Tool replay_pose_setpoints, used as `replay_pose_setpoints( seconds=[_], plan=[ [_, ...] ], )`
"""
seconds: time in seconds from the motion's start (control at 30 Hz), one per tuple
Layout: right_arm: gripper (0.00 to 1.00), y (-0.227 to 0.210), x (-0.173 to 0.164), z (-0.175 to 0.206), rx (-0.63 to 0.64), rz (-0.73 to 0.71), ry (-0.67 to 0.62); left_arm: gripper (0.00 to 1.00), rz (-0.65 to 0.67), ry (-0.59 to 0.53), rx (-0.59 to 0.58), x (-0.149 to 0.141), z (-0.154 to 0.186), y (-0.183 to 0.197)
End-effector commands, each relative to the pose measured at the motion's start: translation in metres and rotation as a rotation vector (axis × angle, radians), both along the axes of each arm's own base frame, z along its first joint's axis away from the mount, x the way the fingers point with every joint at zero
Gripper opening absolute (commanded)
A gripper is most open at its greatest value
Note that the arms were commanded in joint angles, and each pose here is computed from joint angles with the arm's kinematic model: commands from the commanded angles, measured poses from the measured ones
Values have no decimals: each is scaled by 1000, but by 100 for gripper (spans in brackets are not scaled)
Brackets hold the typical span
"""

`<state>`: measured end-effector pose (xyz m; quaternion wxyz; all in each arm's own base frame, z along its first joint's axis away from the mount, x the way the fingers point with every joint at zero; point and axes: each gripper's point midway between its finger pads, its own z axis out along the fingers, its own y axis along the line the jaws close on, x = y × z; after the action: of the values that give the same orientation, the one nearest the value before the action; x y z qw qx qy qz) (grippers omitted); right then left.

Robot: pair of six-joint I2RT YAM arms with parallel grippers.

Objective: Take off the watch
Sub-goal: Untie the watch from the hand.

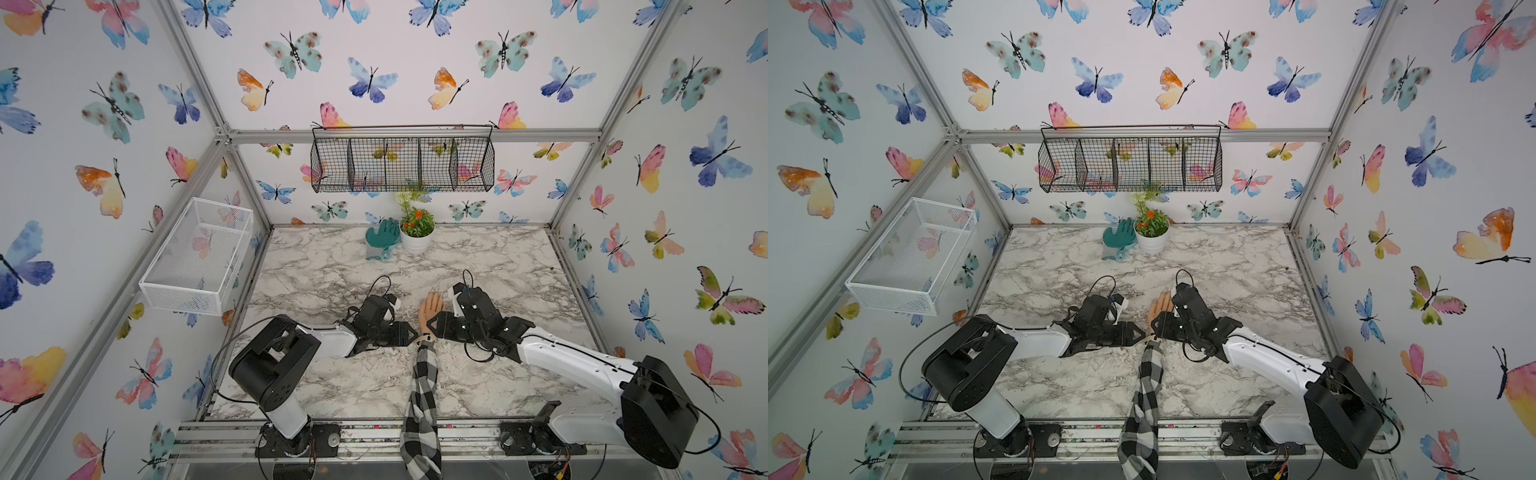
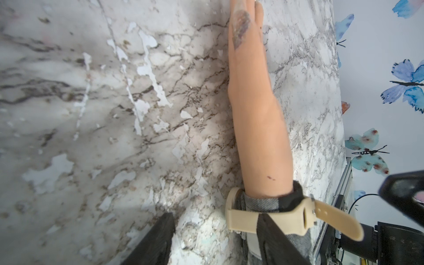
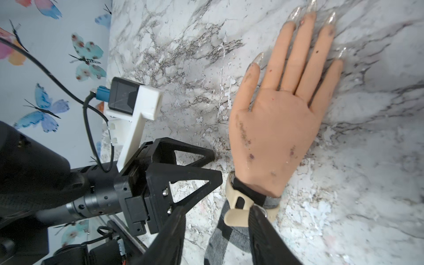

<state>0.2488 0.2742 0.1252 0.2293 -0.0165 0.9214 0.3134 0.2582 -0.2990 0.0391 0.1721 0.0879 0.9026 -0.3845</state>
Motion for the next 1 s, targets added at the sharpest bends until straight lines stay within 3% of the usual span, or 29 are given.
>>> replay_pose_setpoints(
  seconds=[0.0, 0.37, 0.7, 0.77, 0.97],
  plan=[
    [50, -15, -7, -15, -185, 40, 22, 62, -13, 46, 25, -10, -8, 2],
    [51, -5, -16, -39, -535, 65, 34, 62, -12, 45, 25, -10, -6, 3],
    [44, -16, -9, -44, -601, -9, 11, 62, -14, 47, 31, -11, -8, 3],
    [39, -18, -10, -46, -604, -10, 15, 62, -14, 48, 31, -11, -8, 4],
    [11, -15, -13, -48, -573, 1, 19, 62, -16, 47, 23, -11, -6, 2]
  ],
)
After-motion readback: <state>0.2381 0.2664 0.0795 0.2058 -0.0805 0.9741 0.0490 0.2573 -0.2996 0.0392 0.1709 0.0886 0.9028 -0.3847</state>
